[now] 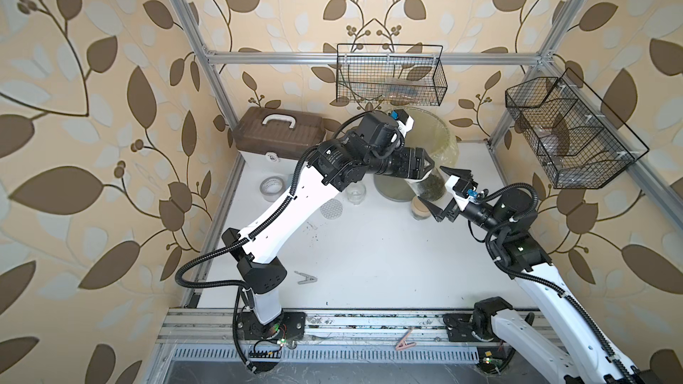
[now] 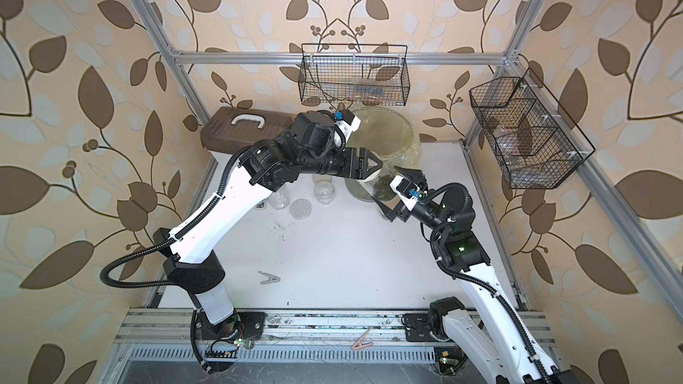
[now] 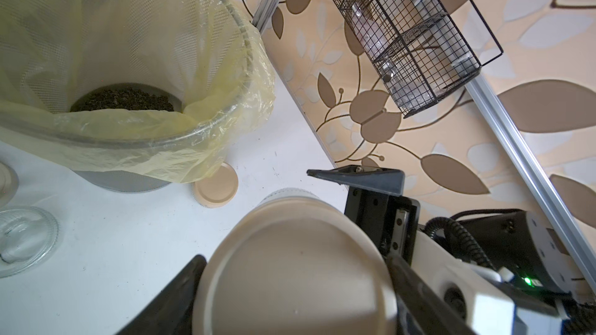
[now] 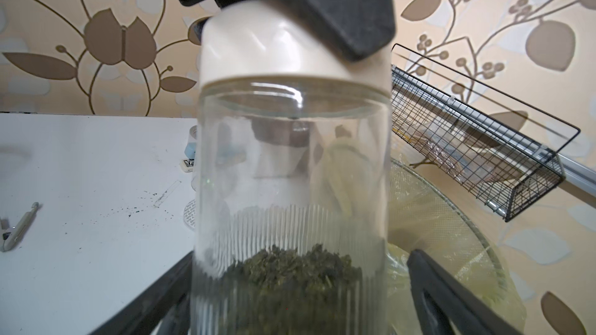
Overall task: Empty moldy tea leaves from jars
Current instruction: Unscrew the lid from the jar.
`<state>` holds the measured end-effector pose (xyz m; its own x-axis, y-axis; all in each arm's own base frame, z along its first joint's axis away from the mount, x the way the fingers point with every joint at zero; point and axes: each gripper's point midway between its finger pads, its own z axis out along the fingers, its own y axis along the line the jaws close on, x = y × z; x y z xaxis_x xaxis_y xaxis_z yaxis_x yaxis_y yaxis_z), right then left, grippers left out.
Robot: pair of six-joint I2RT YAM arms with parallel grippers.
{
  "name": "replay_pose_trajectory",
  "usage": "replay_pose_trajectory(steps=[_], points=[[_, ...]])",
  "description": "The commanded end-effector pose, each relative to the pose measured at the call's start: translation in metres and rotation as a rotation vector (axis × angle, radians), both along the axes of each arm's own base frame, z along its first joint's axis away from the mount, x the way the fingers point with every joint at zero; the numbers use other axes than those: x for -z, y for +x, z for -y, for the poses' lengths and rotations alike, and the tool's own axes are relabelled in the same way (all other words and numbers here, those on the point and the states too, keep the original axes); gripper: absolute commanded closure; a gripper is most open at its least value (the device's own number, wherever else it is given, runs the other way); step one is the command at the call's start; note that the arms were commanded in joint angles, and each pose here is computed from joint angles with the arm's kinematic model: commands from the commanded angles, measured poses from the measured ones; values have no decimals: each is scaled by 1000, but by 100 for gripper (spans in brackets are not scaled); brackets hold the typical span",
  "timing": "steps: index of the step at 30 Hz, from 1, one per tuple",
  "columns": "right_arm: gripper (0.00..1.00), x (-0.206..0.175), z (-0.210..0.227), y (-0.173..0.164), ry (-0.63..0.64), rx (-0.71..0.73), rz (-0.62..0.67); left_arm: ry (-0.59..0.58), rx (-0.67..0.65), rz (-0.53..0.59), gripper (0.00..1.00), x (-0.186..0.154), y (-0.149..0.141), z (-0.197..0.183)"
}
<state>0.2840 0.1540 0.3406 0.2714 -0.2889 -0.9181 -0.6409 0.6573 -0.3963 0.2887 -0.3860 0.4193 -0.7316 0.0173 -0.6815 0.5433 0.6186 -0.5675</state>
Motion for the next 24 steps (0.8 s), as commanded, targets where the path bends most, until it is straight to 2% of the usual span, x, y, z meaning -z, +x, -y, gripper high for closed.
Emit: replay_pose_trajectory(steps=[1,6,12,17,21,24], points=[[4,-4,-6,-1,0,-48,43,-206,30,116,94,-77,-15,-7],[12,-1,-9,2,-16,-62,44,-214,30,110,94,-77,-14,-5],[38,-9,-7,2,-4,-46,60,-201,-14,80,94,-69,-8,-7],[47,-18,-1,10,-16,18,104,-239,-150,-69,92,-52,7,-9],[54,-19,2,21,-91,128,167,-336,-223,-222,84,-42,14,0],[56,-25,1,26,-116,186,223,-366,-253,-273,77,-41,18,3]])
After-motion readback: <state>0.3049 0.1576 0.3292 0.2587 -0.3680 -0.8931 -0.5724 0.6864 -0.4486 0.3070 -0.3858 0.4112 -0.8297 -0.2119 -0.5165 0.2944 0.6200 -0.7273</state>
